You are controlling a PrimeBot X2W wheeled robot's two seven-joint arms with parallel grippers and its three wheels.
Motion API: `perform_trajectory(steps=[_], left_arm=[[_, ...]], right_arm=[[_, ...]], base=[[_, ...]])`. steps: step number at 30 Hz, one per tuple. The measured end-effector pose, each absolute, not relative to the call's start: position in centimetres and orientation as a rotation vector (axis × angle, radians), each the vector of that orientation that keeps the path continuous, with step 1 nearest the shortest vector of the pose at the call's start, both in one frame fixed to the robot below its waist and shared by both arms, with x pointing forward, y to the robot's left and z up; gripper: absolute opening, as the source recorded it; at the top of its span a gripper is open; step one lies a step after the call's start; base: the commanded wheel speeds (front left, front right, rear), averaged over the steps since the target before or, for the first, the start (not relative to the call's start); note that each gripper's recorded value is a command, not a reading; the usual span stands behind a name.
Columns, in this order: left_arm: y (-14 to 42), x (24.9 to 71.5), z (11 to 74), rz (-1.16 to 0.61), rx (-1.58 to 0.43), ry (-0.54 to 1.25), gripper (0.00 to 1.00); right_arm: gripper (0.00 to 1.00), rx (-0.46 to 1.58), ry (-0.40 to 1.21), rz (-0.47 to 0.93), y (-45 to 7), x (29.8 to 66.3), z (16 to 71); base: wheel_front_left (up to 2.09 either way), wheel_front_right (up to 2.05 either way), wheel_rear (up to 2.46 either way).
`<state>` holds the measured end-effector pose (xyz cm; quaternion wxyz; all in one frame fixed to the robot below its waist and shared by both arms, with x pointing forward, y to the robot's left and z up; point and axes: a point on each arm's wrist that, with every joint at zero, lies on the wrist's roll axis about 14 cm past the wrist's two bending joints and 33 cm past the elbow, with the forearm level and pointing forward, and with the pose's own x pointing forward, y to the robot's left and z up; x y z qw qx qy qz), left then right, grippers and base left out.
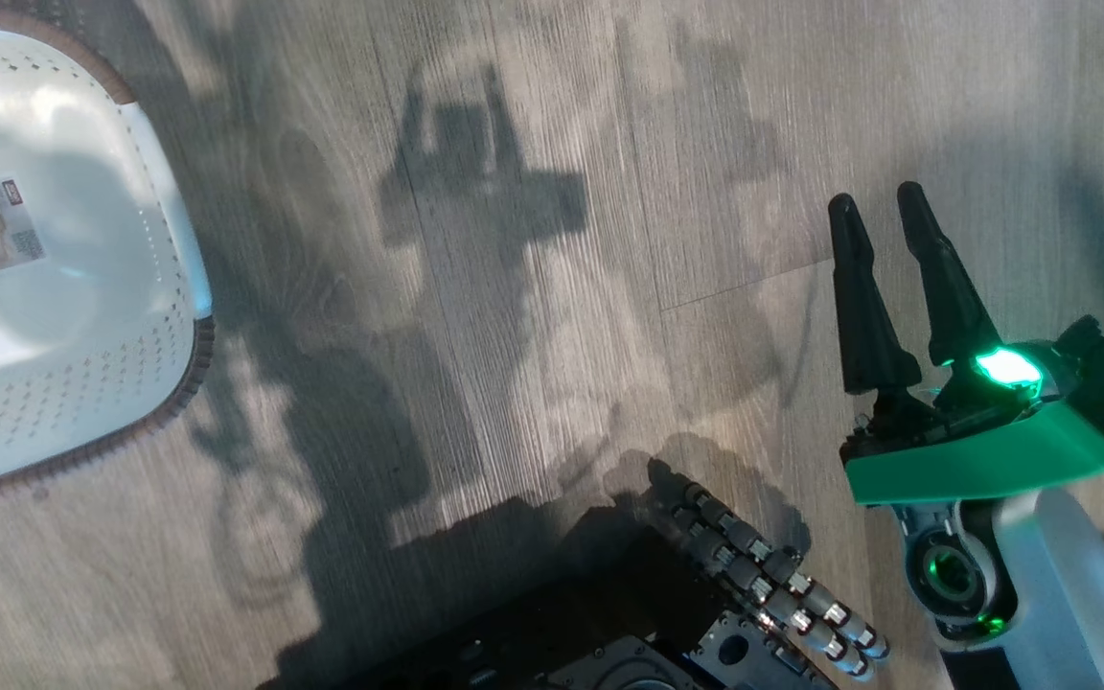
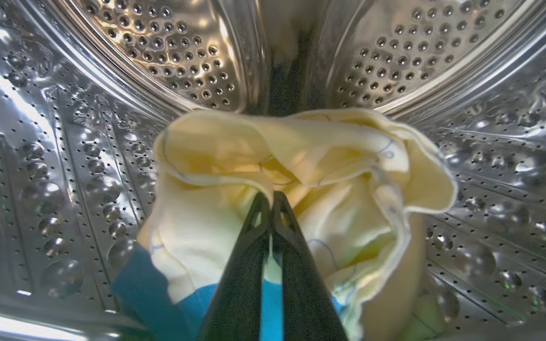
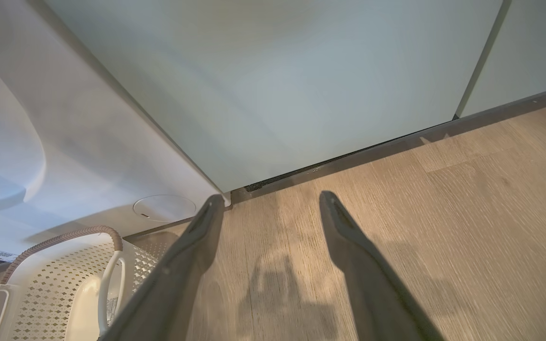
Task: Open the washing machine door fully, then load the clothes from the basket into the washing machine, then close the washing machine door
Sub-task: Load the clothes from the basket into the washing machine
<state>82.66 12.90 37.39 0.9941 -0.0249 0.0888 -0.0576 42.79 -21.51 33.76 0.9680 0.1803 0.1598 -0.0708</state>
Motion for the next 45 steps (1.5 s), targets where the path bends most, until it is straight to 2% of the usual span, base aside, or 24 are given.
perform_trajectory(steps=[5,6,7,8,9,27,36,45], left_arm=[[12.7,82.5,37.2,-0.124,-0.026,0.194,0.0],[12.7,82.5,37.3,-0.123,-0.029,0.197,0.04],[12.6,82.5,37.4,-0.122,-0.03,0.197,0.46],[12.6,82.5,37.8,-0.121,-0.031,0.188,0.97],[12.6,82.6,38.2,-0.121,-0.033,0.178,1.0],[13.0,78.1,41.6,-0.154,-0.027,0.083,1.0],[13.7,72.6,43.6,-0.162,-0.042,0.003,1.0],[14.9,65.2,45.4,-0.145,-0.051,-0.061,1.0]], right_arm=[[1.0,0.363,0.314,-0.133,-21.4,43.3,33.8],[1.0,0.363,0.309,-0.128,-21.4,43.5,34.0],[1.0,0.361,0.303,-0.122,-21.3,43.7,34.1],[1.0,0.36,0.296,-0.117,-21.3,44.0,34.3],[1.0,0.359,0.292,-0.115,-21.3,44.1,34.4],[1.0,0.308,0.216,-0.077,-21.1,45.3,36.7],[1.0,0.271,0.175,-0.07,-21.1,44.9,38.4],[1.0,0.236,0.135,-0.07,-21.3,44.5,40.1]], base=[[0.0,0.0,0.0],[0.0,0.0,0.0],[0.0,0.0,0.0],[0.0,0.0,0.0],[0.0,0.0,0.0],[0.0,0.0,0.0],[0.0,0.0,0.0],[0.0,0.0,0.0]])
